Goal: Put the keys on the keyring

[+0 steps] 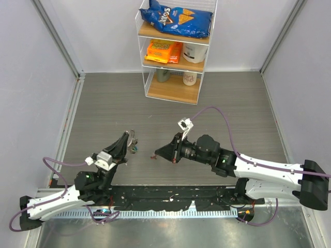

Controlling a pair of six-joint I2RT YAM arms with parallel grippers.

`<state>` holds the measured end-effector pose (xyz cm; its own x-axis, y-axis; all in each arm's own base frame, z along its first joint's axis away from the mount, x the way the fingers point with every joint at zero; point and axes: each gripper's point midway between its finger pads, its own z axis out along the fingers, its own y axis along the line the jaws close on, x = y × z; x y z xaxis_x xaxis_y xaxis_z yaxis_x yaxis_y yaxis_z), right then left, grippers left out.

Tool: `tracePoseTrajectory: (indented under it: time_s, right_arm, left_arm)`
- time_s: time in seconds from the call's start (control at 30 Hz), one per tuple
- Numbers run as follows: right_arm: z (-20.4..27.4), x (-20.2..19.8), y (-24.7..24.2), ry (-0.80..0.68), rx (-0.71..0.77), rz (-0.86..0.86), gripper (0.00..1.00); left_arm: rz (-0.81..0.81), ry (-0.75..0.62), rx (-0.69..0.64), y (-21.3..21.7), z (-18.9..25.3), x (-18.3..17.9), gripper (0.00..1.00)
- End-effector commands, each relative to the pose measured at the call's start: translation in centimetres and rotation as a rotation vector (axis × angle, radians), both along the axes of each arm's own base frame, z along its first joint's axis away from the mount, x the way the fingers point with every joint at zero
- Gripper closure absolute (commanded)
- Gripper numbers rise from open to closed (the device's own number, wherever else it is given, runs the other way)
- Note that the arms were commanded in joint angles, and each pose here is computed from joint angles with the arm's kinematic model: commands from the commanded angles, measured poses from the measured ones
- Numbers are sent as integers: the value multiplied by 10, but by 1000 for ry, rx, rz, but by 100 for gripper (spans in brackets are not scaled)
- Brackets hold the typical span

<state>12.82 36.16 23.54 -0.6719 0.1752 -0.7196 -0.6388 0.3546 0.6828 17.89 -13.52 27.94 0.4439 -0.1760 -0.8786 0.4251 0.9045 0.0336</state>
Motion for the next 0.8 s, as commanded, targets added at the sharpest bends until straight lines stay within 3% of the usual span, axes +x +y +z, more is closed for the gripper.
tracePoseTrajectory:
  time_s: [0.0, 0.43, 0.77]
  right_arm:
    - [43, 2, -6, -53, 175, -24, 94]
    - [93, 1, -8, 81, 533, -25, 94]
    - [115, 9, 5, 169, 645, -32, 94]
  left_arm:
    - [-60, -43, -64, -3, 15, -8, 100]
    - [-181, -129, -57, -17, 23, -26, 100]
    - [-266, -189, -54, -27, 30, -40, 100]
